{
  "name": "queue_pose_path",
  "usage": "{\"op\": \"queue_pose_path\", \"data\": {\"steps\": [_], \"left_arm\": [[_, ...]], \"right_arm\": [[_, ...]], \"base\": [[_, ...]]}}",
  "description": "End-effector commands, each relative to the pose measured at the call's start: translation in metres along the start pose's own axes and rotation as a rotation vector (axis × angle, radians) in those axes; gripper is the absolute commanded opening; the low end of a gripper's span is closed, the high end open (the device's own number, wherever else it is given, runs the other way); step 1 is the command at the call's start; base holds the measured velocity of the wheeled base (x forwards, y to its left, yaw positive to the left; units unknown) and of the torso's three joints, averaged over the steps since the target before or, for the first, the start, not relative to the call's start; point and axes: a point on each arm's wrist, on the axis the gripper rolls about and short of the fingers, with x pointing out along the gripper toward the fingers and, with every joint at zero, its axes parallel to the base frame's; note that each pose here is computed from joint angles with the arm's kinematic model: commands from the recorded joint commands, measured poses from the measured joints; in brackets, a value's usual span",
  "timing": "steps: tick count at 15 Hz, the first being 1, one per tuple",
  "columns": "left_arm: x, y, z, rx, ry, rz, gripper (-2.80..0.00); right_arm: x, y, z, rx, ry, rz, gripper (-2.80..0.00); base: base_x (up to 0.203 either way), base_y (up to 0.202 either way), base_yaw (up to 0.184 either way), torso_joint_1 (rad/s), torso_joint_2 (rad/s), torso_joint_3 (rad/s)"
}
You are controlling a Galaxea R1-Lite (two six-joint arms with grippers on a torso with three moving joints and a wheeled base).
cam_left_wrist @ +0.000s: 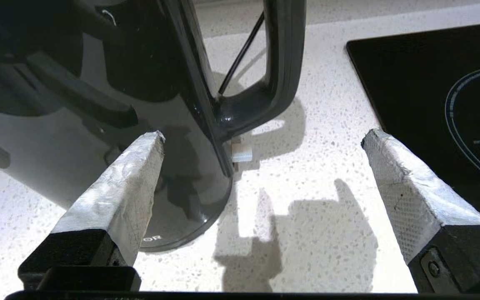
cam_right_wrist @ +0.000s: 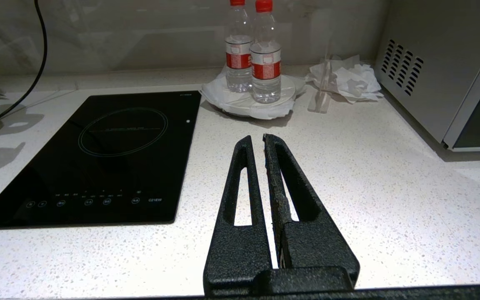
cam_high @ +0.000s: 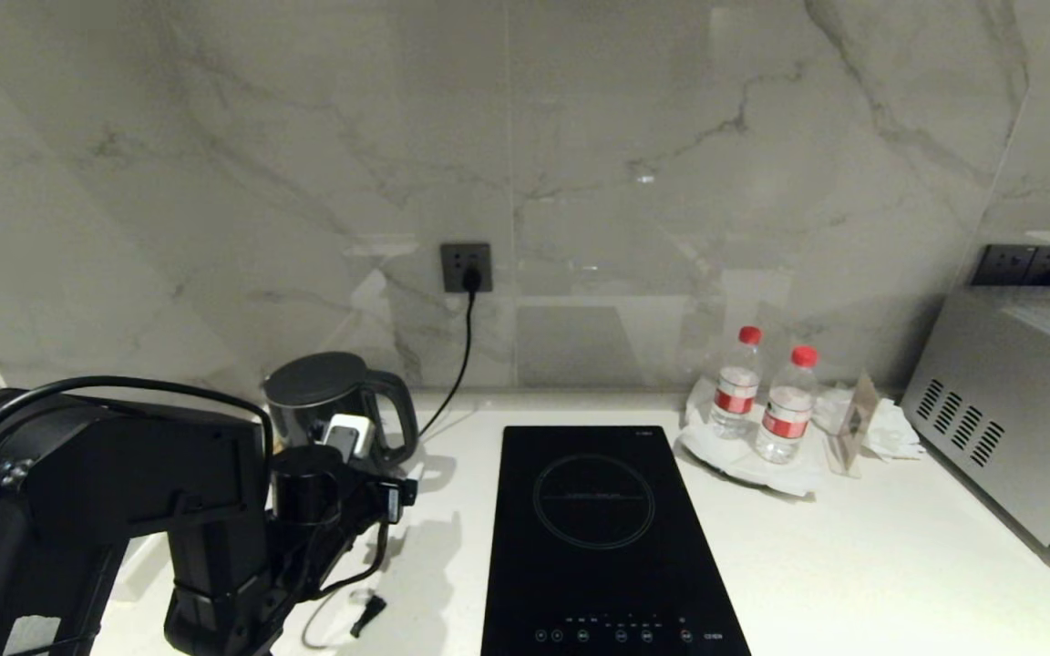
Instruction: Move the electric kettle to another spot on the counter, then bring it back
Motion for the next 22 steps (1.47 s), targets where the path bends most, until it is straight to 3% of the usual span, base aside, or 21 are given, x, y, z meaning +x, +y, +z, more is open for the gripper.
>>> {"op": "queue_pose_path", "data": {"steps": [1,9,11,14,20,22], "left_arm": [[0.0,0.002,0.001,-0.004,-0.009,0.007,0.0],[-0.008,0.001,0.003,0.0,-0.001,-0.001,0.0],[-0.014,-0.008,-0.005,0.018,0.034,-0.036,0.0],[-0.02,-0.023,-0.034,0.068,0.138,-0.188,0.0],[0.022,-0.047,-0.026,0.075,0.022,-0.174,0.0],[0.028,-0.063,-0.026,0.097,0.054,-0.191,0.0]], "right_arm": [[0.0,0.0,0.0,0.0,0.0,0.0,-2.8],[0.0,0.0,0.0,0.0,0.0,0.0,-2.8],[0.0,0.0,0.0,0.0,0.001,0.0,-2.8],[0.0,0.0,0.0,0.0,0.0,0.0,-2.8],[0.0,0.0,0.0,0.0,0.0,0.0,-2.8],[0.0,0.0,0.0,0.0,0.0,0.0,-2.8]], "base": [[0.0,0.0,0.0,0.0,0.0,0.0],[0.0,0.0,0.0,0.0,0.0,0.0],[0.0,0.0,0.0,0.0,0.0,0.0],[0.0,0.0,0.0,0.0,0.0,0.0],[0.0,0.0,0.0,0.0,0.0,0.0],[0.0,0.0,0.0,0.0,0.0,0.0]]}}
